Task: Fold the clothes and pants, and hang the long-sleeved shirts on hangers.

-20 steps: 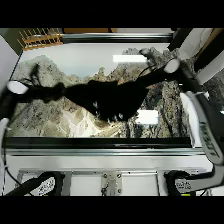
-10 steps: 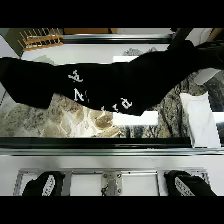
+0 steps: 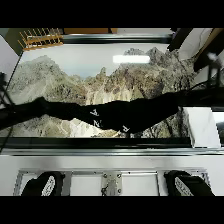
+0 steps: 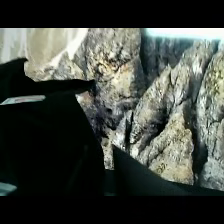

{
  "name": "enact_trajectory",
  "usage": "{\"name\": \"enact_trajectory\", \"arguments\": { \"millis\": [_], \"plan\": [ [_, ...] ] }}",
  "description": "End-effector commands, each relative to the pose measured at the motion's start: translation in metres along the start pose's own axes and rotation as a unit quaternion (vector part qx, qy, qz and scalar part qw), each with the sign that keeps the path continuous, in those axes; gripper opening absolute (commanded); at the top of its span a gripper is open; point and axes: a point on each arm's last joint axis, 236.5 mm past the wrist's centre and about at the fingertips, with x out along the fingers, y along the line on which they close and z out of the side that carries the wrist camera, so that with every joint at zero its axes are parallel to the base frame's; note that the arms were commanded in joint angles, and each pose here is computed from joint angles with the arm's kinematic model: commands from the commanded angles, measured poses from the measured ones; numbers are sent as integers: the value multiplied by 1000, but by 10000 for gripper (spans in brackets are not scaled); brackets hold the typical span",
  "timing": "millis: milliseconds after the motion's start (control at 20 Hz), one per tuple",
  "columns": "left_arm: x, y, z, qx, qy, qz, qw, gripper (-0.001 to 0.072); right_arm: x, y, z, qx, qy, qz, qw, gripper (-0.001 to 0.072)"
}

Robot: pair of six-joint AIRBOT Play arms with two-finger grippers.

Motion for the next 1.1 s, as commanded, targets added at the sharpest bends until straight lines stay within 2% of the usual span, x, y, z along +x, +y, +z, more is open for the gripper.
{"name": "enact_trajectory", "arguments": {
  "millis": [0,150,300,550,750,1050],
  "plan": [
    [78,23,-51,0,85,14,996,7,60,-26,-44,27,56,-13,998,567],
    [111,31,-51,-9,112,26,993,7,77,-17,-43,14,67,19,997,558],
    [125,40,-44,-9,136,38,990,8,98,10,-44,-5,82,94,992,463],
    [131,45,-39,2,154,50,987,7,162,46,-63,-79,124,162,976,463],
    [131,45,-39,2,154,50,987,7,201,105,-52,-56,111,217,968,471],
    [131,45,-40,2,154,50,987,7,254,158,-75,-89,159,240,953,472]
  ]
}}
